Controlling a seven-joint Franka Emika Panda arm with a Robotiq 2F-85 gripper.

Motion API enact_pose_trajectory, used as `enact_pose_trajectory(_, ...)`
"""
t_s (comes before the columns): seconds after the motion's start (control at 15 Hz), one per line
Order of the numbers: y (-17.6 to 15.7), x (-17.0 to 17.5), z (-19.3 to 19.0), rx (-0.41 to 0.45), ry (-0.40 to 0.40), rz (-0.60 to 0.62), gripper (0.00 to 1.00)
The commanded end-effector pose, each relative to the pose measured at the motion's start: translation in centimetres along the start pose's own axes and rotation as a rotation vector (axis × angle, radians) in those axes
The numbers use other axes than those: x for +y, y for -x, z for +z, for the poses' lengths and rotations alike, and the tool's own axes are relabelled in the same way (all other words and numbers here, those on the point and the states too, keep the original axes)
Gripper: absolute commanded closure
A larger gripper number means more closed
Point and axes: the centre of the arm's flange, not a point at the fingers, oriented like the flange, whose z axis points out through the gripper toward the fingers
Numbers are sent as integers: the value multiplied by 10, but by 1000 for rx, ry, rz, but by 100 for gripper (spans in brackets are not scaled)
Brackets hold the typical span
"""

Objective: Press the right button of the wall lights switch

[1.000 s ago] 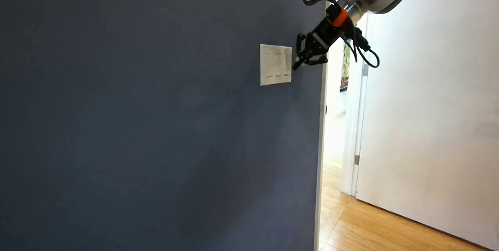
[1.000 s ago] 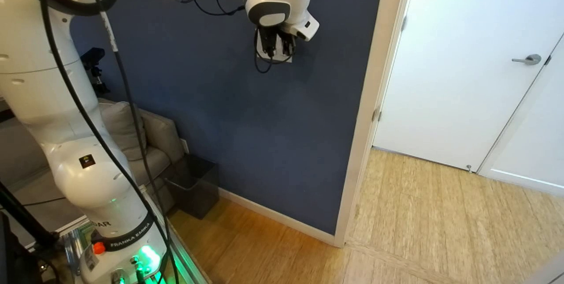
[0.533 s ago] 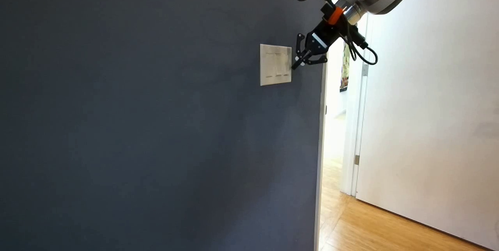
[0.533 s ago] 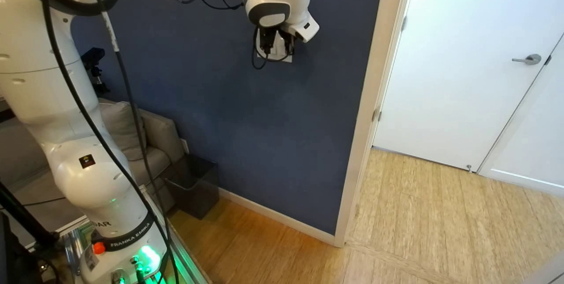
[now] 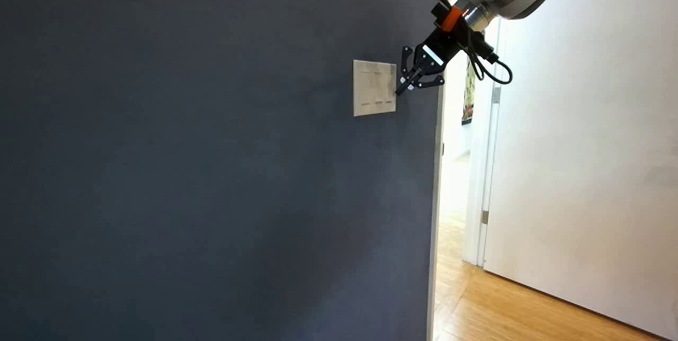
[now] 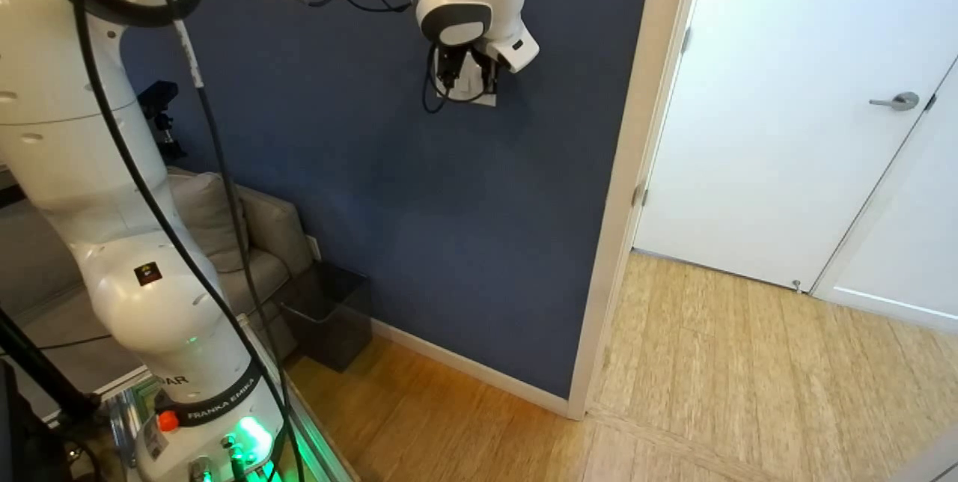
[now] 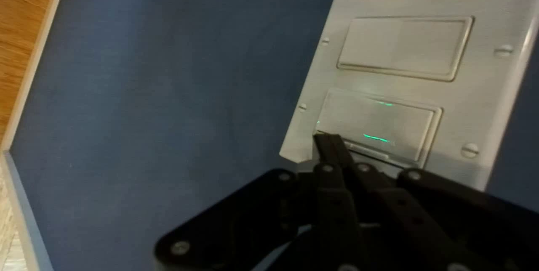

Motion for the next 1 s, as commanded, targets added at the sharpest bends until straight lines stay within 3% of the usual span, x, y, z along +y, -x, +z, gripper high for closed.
enact_pose_trajectory(0.0,4,-8,-4,7,21,19,100)
enact_pose_trajectory(0.93,10,-18,-7,68,-14,78,100)
